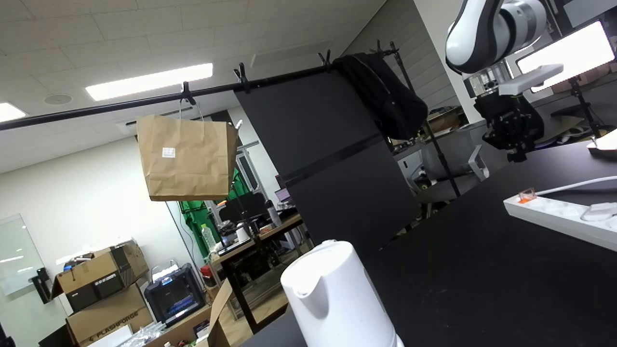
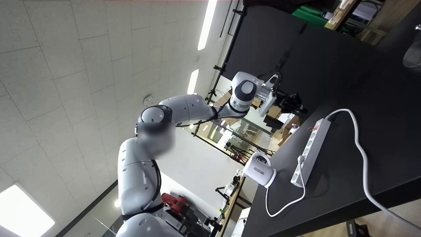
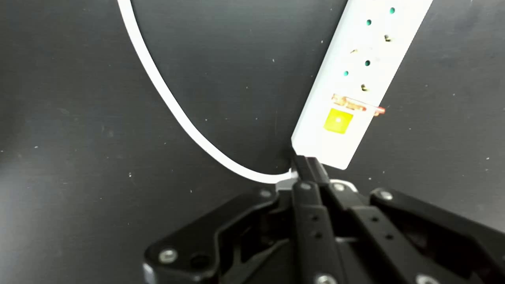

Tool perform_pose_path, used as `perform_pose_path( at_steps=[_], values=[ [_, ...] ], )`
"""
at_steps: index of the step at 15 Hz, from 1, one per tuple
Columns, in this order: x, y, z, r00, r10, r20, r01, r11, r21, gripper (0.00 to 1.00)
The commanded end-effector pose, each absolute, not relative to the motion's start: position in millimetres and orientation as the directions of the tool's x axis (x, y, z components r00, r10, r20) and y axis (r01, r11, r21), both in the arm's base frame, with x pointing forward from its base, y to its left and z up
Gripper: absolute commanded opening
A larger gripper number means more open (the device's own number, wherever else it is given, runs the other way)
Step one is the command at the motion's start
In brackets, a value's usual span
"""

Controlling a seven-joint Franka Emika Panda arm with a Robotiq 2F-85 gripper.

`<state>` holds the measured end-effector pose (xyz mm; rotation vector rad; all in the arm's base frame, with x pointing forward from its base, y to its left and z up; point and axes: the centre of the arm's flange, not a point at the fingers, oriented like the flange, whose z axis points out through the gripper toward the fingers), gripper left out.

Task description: Close the switch of the extension cord

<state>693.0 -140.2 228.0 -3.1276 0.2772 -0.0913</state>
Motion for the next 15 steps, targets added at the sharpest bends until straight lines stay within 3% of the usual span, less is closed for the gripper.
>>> perform_pose_path(
  at_steps=[1,15],
  values=[
    [693,-128,218,0.986,-0.163,0.038,-0.163,-0.987,-0.017,0.0],
    [689,-95,158,0.988,-0.15,0.032,-0.15,-0.989,-0.002,0.0]
  ],
)
